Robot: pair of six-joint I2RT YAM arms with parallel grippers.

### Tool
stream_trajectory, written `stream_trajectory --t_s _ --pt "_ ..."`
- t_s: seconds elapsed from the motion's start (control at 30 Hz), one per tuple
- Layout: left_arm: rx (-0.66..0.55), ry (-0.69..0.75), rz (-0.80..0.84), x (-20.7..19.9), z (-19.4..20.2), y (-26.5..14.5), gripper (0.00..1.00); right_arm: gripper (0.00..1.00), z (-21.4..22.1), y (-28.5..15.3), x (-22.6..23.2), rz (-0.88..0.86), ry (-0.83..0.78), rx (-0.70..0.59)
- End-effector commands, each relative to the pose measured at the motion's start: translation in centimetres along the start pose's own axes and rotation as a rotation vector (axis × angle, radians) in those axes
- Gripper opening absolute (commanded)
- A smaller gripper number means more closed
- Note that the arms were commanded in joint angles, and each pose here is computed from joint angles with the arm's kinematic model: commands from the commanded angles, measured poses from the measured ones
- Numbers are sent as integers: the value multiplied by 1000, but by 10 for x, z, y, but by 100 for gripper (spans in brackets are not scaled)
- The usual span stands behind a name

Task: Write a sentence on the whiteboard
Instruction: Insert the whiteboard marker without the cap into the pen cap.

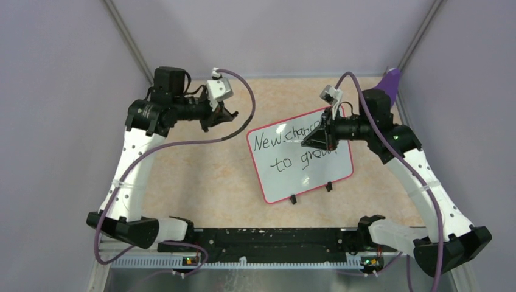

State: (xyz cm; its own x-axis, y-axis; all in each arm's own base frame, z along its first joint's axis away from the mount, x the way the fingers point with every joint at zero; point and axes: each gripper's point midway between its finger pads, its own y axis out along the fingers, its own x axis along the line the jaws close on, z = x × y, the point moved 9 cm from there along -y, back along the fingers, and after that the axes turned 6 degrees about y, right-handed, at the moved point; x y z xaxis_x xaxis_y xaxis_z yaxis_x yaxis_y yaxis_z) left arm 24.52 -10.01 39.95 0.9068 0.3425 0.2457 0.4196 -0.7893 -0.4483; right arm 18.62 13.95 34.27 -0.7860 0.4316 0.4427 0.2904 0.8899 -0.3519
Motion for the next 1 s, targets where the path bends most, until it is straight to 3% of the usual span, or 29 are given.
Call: stream_trajectory --t_s 0.0,0.23,0.97 --pt "-70 79 165 -33 -15 7 0 0 -20 -1 15 -128 -2 -62" --pt "-33 101 306 -67 -24 46 0 0 -20 6 15 -212 56 -65" --pt "65 127 329 -84 -28 84 0 0 -13 15 17 -226 69 -21"
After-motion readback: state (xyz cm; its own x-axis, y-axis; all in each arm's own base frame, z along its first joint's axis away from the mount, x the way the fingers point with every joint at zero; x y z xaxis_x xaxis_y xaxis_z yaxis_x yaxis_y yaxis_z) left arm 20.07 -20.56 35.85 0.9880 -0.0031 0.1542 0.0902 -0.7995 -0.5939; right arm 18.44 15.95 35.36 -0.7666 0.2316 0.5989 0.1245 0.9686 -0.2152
